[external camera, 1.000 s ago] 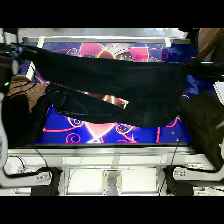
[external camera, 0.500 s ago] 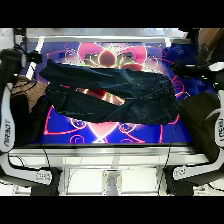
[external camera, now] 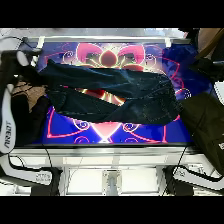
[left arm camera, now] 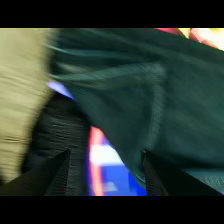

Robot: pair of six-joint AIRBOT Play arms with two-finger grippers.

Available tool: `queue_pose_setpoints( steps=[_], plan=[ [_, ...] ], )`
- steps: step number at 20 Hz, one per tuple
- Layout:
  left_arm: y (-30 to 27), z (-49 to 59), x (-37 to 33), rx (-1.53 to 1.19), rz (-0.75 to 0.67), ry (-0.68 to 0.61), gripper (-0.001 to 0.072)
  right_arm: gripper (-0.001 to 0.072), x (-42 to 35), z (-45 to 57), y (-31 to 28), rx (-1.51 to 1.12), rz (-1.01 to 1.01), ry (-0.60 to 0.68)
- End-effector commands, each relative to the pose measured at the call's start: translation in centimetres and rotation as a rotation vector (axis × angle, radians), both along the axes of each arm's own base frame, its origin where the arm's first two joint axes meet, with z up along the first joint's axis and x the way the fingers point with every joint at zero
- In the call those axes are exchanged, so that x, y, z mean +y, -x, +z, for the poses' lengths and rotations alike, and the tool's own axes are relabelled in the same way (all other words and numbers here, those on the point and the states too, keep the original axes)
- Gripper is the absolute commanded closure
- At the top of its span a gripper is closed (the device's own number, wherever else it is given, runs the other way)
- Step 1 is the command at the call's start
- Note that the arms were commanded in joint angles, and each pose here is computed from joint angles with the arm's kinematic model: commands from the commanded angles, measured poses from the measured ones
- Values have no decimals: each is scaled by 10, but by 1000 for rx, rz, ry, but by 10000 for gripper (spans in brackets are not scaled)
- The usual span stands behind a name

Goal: Fold the clothes and pants, and hang the long-sleeved shirts on hangers.

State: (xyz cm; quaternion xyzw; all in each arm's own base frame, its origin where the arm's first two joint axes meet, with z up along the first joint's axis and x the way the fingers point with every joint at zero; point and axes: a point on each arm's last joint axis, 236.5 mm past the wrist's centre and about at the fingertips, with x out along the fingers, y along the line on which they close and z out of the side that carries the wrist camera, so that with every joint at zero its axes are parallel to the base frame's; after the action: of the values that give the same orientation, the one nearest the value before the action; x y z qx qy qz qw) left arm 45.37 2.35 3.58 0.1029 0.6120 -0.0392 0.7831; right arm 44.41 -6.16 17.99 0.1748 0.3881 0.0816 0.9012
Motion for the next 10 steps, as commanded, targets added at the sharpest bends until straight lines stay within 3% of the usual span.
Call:
queue_pose_setpoints(
  steps=[1, 3, 6, 10],
  plan=[
    [15, -43, -44, 166, -169, -76, 187, 260, 2, 1, 10, 12, 26, 24],
    [7, -55, -34, 176, -176, -278, 187, 260, 2, 1, 11, 9, 38, 39],
    [8, -81, -53, 212, -165, -313, 187, 260, 1, 1, 10, -2, 62, 67],
    [3, -97, -22, 210, -15, -425, 189, 260, 1, -3, 14, 4, 103, 105]
  ],
)
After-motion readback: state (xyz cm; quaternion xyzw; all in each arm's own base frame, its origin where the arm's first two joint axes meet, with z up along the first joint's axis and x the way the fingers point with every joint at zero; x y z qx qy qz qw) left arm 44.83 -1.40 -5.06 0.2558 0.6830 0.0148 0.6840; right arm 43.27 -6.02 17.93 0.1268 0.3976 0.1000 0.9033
